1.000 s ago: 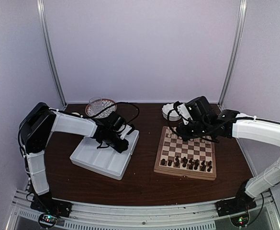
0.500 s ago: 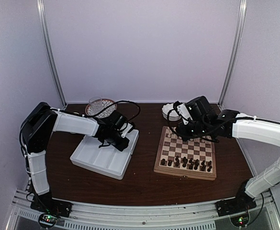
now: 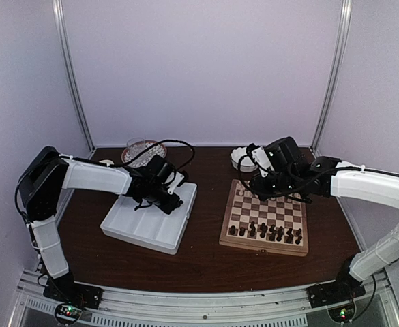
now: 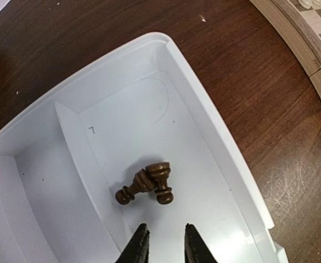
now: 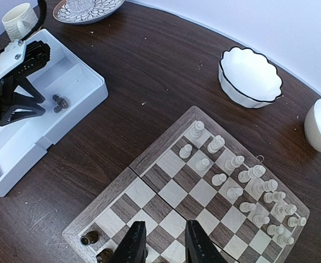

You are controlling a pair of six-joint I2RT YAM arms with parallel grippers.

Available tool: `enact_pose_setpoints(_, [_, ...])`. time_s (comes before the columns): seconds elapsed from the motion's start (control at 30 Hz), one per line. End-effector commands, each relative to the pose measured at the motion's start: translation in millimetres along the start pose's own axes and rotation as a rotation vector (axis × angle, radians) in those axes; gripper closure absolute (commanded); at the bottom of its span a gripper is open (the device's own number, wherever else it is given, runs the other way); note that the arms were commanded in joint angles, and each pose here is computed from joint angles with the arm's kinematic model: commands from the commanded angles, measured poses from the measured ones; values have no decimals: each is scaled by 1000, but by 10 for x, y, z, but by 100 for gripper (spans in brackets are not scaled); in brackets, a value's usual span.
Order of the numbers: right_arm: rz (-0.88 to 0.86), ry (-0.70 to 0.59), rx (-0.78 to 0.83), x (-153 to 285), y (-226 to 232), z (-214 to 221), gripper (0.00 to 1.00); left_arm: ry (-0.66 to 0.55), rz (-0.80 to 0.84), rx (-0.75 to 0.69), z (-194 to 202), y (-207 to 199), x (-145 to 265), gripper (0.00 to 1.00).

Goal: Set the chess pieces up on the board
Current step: Pick up the pawn from the storage box.

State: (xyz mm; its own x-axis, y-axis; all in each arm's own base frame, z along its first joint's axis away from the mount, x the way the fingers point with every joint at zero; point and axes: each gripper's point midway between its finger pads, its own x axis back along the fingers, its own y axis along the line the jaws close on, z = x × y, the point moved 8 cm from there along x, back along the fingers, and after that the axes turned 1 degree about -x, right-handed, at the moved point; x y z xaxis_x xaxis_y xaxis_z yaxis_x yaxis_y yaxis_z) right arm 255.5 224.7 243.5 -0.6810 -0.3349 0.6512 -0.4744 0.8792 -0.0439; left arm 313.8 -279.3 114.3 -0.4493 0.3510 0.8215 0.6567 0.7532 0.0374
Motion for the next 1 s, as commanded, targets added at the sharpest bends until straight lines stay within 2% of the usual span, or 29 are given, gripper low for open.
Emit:
enact_pose_setpoints(0.0, [-15,-6,-3,-11,25,27,73,-61,-11,-30,-103,41,67,75])
enact_pose_setpoints(0.4, [-21,-15,-1,5,26,21,73,163,3,-266,-418,50,-96,62])
enact_pose_setpoints(0.6, [-31,-20,-5,12,34,21,73,267,-8,-297,-462,69,-277,62])
enact_pose_setpoints(0.9, [-36,-16,-6,4,39,32,73,352,-19,-298,-367,86,-485,63])
enact_pose_setpoints(0.97, [-37,-18,-6,6,42,28,73,372,-13,-298,-342,81,-538,67])
